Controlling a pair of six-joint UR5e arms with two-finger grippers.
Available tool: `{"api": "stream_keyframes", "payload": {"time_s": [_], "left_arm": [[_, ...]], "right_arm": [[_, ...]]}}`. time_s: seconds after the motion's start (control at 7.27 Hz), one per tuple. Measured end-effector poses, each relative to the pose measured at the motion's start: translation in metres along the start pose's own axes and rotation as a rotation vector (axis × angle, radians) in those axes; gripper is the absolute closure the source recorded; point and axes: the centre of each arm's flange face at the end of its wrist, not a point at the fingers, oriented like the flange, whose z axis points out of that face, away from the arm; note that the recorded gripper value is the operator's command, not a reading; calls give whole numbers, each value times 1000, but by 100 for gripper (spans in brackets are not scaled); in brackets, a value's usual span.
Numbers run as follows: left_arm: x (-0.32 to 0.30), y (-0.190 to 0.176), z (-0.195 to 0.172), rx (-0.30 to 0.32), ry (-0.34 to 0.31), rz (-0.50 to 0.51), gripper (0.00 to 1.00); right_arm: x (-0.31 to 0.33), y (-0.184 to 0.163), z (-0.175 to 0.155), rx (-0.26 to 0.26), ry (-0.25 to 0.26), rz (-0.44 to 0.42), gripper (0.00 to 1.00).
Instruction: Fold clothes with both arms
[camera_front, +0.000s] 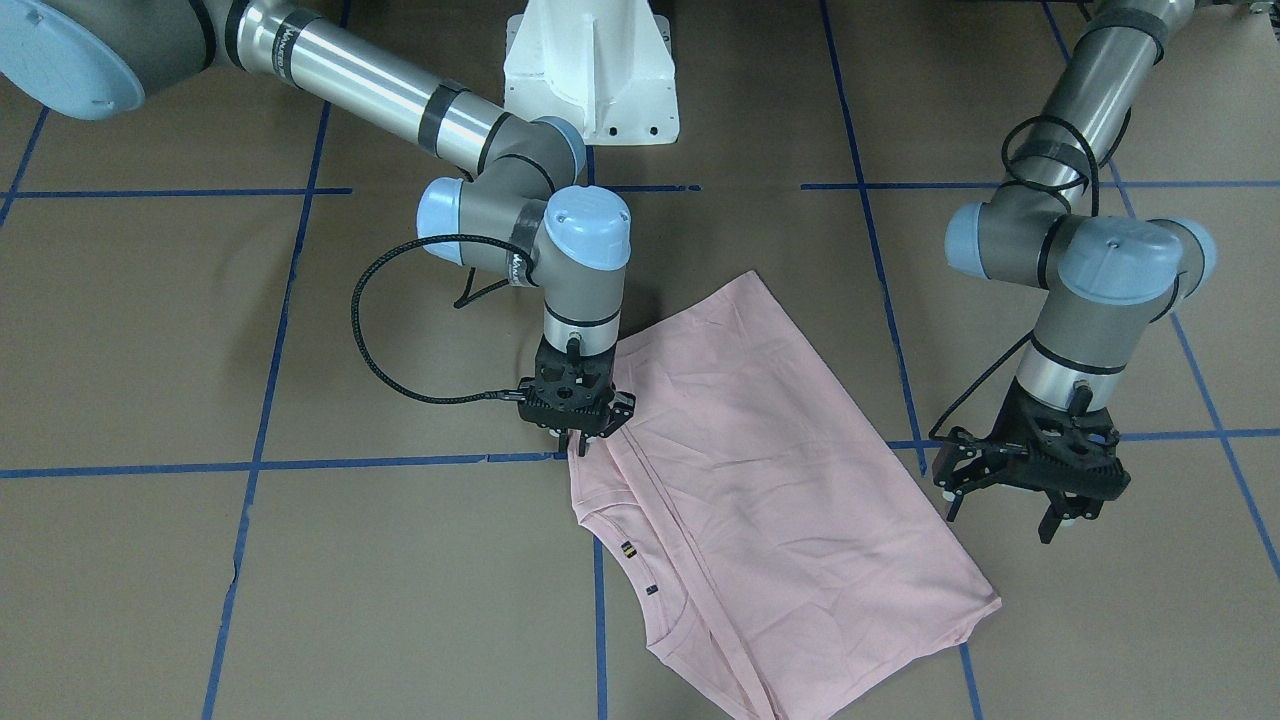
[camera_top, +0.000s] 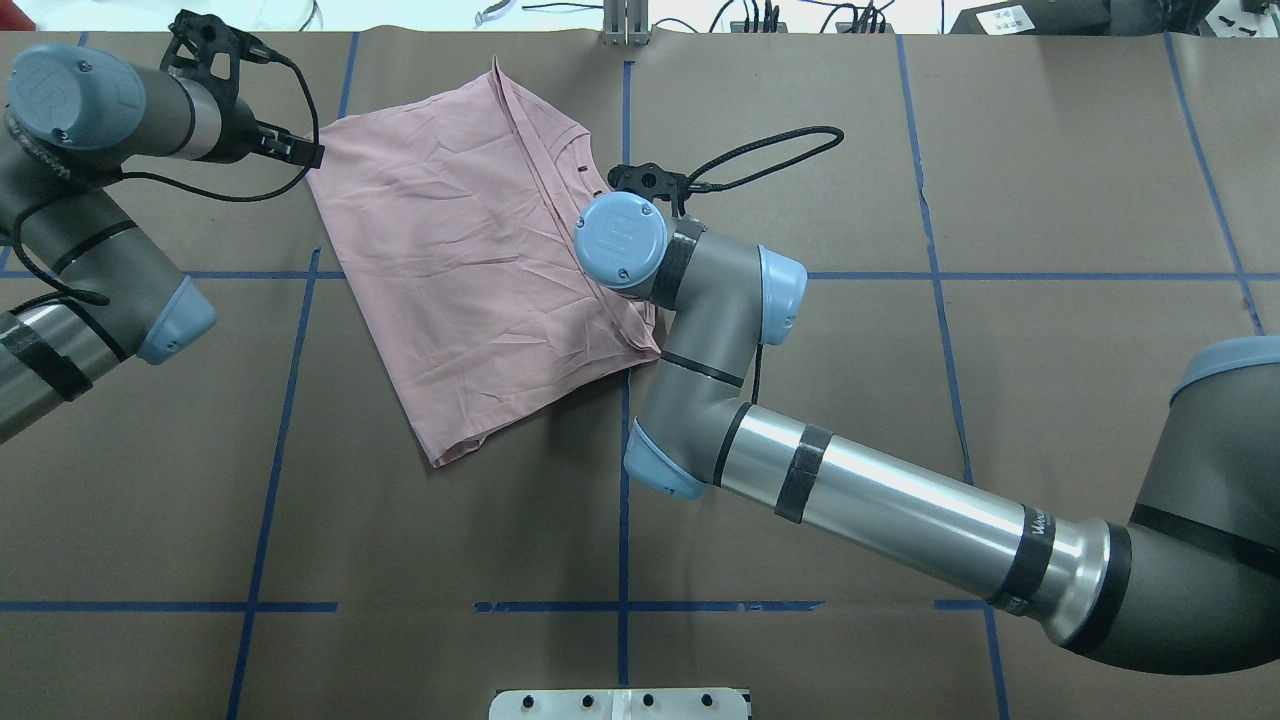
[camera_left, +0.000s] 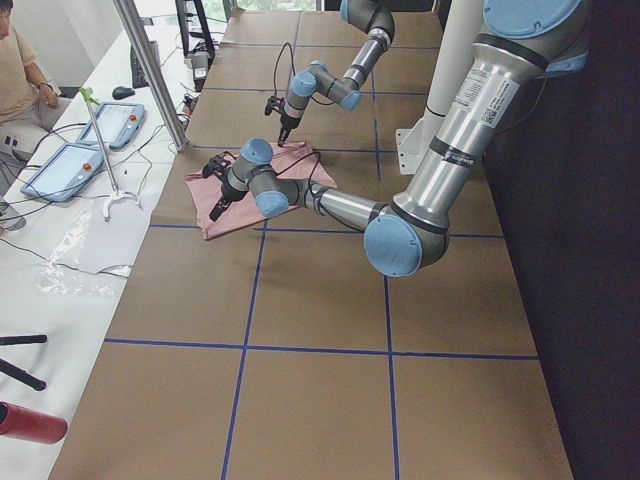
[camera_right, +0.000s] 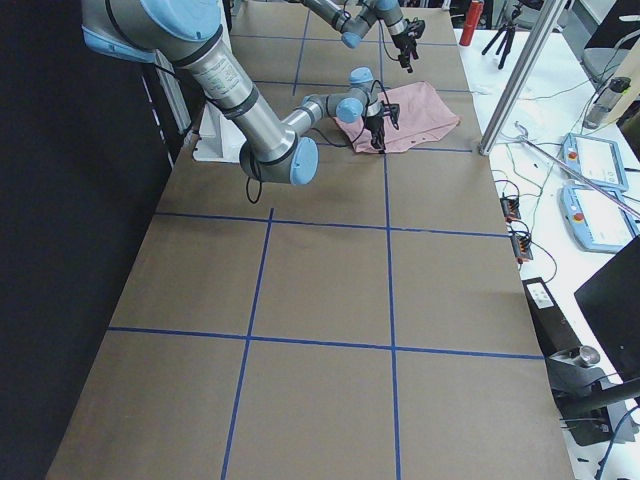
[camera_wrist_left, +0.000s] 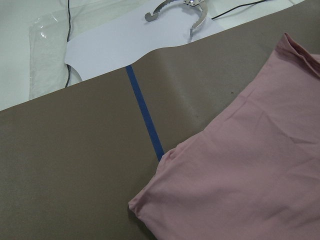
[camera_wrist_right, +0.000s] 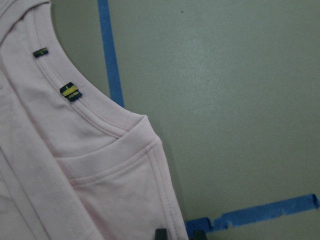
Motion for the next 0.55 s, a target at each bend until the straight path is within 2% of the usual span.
{"api": "stream_keyframes", "payload": {"time_s": [0.55], "left_arm": [[2,-2,-3,7,5,2,0]], "right_arm": [[12,2,-7,-4,-14,-2,100]]}}
